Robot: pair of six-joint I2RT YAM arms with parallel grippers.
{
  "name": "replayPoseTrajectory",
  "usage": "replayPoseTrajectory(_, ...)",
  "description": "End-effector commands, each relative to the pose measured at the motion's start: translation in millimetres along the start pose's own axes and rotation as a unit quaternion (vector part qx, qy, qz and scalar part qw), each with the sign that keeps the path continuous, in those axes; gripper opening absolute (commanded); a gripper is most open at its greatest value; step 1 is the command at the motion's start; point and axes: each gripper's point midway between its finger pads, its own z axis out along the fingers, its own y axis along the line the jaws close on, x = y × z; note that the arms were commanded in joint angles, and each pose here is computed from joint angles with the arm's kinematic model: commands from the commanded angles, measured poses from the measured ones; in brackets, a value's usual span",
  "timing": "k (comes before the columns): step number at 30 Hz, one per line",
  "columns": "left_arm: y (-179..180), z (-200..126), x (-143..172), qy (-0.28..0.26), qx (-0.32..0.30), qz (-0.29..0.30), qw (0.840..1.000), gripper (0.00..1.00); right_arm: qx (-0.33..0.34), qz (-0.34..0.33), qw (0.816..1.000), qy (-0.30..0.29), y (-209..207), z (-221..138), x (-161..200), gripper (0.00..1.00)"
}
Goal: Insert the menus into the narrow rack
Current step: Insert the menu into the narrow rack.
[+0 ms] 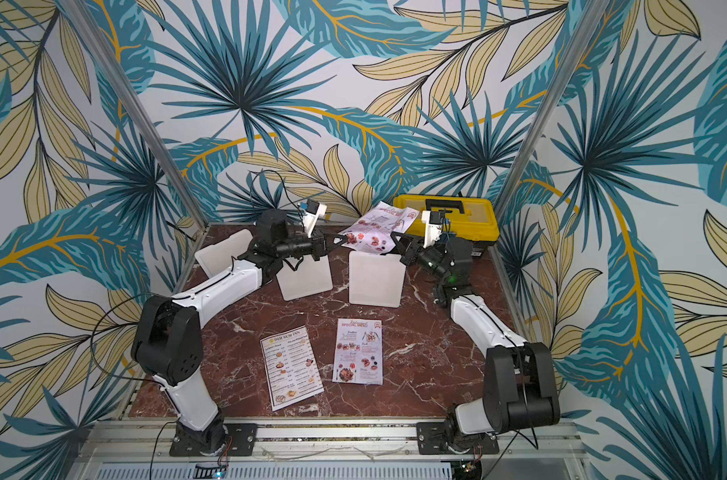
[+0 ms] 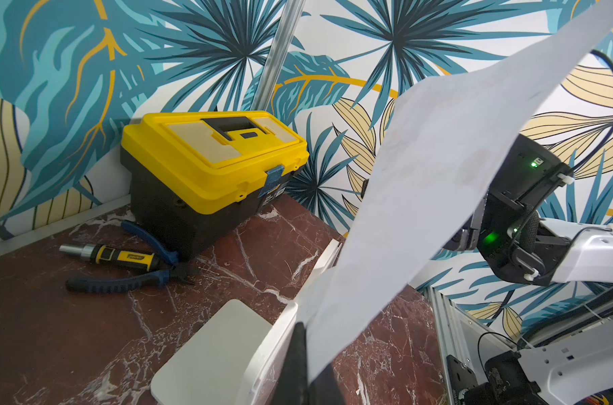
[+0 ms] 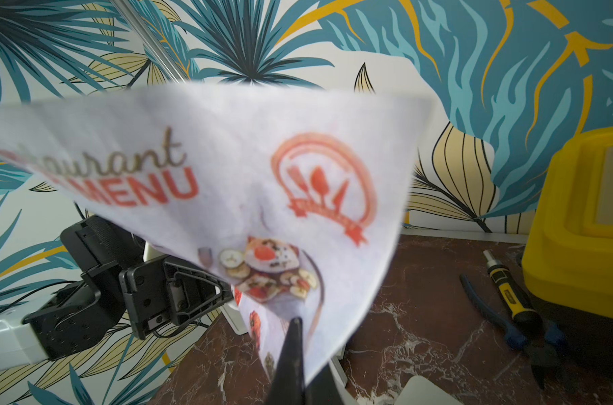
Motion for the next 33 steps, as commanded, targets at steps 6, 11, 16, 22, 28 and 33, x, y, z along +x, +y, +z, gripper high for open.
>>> replayPoseTrajectory(6, 13.1, -8.6, -23.2, -0.031, -0.036, 0.007, 0.999, 0.00, 0.045, -0.001, 0.999, -0.018, -10.1, -4.9, -20.8, 0.00)
replayPoseTrajectory(11, 16.7, -8.0, -25.9, -0.034, -0.046, 0.007, 0.998, 0.00, 0.057, 0.005, 0.998, -0.011, -12.5, -3.8, -22.1, 0.00)
replayPoseTrajectory(16, 19.4, -7.4, -30.5, -0.033, -0.056, 0.004, 0.998, 0.00, 0.069, 0.009, 0.998, -0.006, -15.9, -4.5, -21.6, 0.00)
replayPoseTrajectory(22, 20.9, -6.7, -32.2, -0.033, -0.060, 0.004, 0.998, 0.00, 0.078, 0.013, 0.997, -0.001, -18.9, -3.4, -21.8, 0.00)
replayPoseTrajectory(28, 24.1, -6.6, -31.8, -0.032, -0.066, -0.002, 0.997, 0.00, 0.087, 0.017, 0.996, 0.006, -19.7, -4.1, -21.3, 0.00)
replayPoseTrajectory(33, 24.5, -5.7, -31.0, -0.031, -0.065, -0.007, 0.997, 0.00, 0.097, 0.021, 0.995, 0.016, -21.7, -5.5, -19.0, 0.00)
